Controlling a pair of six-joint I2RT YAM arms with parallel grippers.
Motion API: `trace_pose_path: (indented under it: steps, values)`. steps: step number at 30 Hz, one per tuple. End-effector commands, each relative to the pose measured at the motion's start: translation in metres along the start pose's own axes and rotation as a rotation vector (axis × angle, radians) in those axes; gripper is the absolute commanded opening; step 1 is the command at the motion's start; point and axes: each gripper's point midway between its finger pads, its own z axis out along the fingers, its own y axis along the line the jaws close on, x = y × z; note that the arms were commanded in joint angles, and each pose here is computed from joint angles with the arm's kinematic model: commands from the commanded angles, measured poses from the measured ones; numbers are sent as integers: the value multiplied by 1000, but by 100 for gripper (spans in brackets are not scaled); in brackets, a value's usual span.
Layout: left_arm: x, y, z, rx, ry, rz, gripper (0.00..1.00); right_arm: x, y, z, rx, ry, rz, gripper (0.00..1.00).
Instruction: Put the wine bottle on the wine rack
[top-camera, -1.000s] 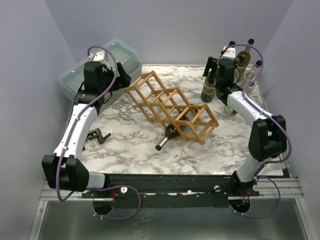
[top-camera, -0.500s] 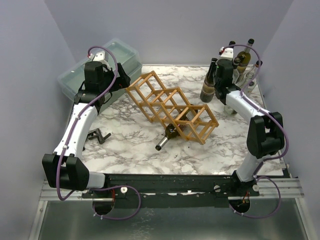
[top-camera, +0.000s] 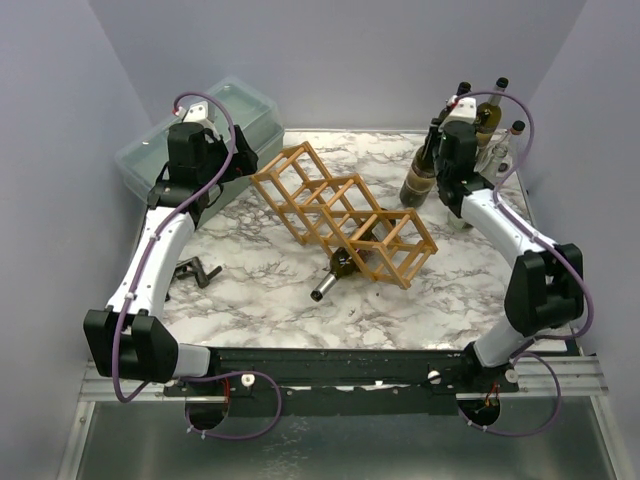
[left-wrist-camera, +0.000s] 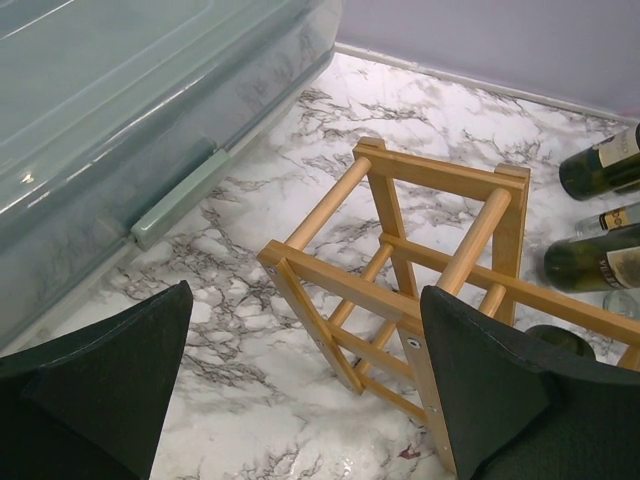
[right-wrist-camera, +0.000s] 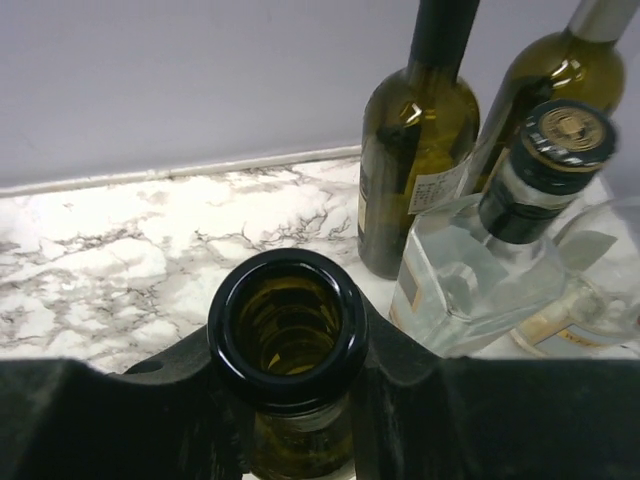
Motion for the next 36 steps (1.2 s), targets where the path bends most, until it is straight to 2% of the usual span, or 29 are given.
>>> trace_pose_path:
  steps: [1,7,15,24,36]
  values:
    - [-18,-4,-16,-8,-59,22,97,-87,-10,-34,16,-231,119,8]
    - [-22,-4,-20,-10,-74,23,98,-124,-29,-65,93,-309,314,1]
    - [-26,-9,-25,9,-87,14,98,-175,-31,-128,-16,-422,346,1]
    - [-27,-11,-27,17,-93,10,98,-223,6,-227,-411,-606,274,1]
    - [-29,-10,-31,5,-109,22,98,-251,59,-333,-905,-711,183,1]
